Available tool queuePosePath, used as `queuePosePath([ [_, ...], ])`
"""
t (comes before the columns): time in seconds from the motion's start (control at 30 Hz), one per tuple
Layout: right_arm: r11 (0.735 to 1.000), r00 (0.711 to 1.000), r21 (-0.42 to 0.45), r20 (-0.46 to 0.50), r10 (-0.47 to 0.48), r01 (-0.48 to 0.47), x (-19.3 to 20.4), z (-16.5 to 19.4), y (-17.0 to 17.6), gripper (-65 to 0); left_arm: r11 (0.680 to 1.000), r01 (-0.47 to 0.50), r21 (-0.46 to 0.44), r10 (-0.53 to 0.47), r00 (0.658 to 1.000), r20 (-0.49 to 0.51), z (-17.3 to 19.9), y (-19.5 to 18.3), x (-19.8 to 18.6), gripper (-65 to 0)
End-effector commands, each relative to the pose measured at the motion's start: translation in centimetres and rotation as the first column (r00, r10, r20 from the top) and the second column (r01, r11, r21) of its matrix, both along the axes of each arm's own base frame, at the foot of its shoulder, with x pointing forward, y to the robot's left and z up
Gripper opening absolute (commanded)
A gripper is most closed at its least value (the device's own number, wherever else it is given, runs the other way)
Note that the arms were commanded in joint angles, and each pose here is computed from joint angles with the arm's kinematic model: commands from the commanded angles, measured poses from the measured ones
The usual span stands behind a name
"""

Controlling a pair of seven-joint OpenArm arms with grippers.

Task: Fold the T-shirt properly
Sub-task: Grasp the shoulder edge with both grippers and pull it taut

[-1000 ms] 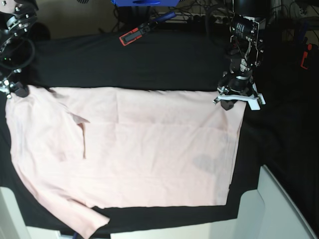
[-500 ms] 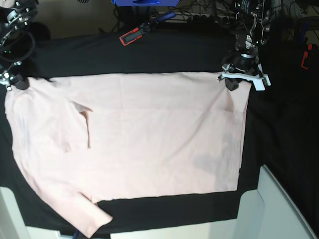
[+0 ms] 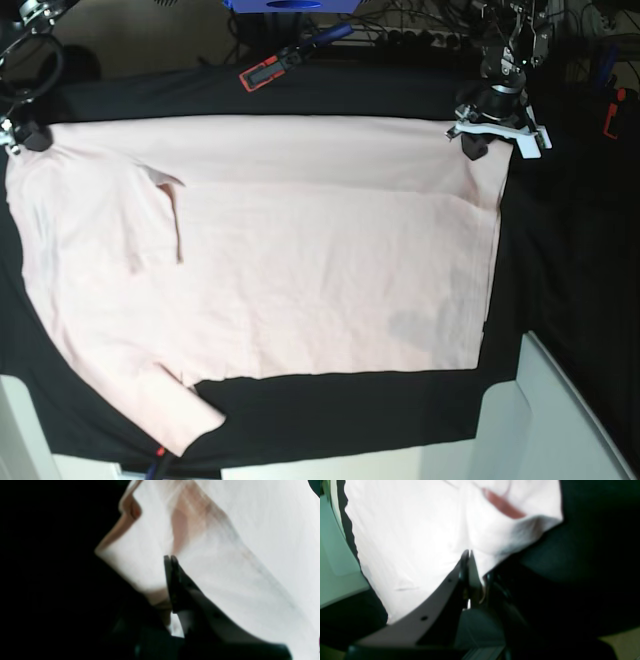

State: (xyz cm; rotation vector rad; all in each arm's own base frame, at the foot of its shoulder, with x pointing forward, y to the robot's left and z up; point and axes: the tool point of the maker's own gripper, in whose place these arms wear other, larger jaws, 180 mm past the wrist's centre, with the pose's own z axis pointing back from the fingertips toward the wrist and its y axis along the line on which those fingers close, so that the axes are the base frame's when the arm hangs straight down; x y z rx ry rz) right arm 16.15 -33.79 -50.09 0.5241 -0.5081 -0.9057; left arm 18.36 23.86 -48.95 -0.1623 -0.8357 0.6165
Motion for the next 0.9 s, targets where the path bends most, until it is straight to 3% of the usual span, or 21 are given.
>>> queuePosePath([
  [0.0, 0.998, 1.000, -0.053, 0.015, -0.018, 0.019, -0.2, 1.0, -2.1, -65.0, 1.000, -0.009, 0.024, 0.009, 1.000, -0.003, 0.3, 0.8, -0.5, -65.0],
  [0.23, 0.997, 0.996, -0.023, 0.054, -0.073, 0.074, -1.9, 1.4, -2.4, -65.0, 1.000, -0.003, 0.026, 0.004, 1.000, -0.017, 0.4, 0.6, -1.8, -65.0],
  [0.87, 0.997, 0.997, -0.021, 0.043, -0.072, 0.072, -2.4, 1.2, -2.3, -65.0, 1.000, -0.007, 0.029, 0.008, 0.998, -0.055, -0.1, 0.8, -3.9, -65.0],
])
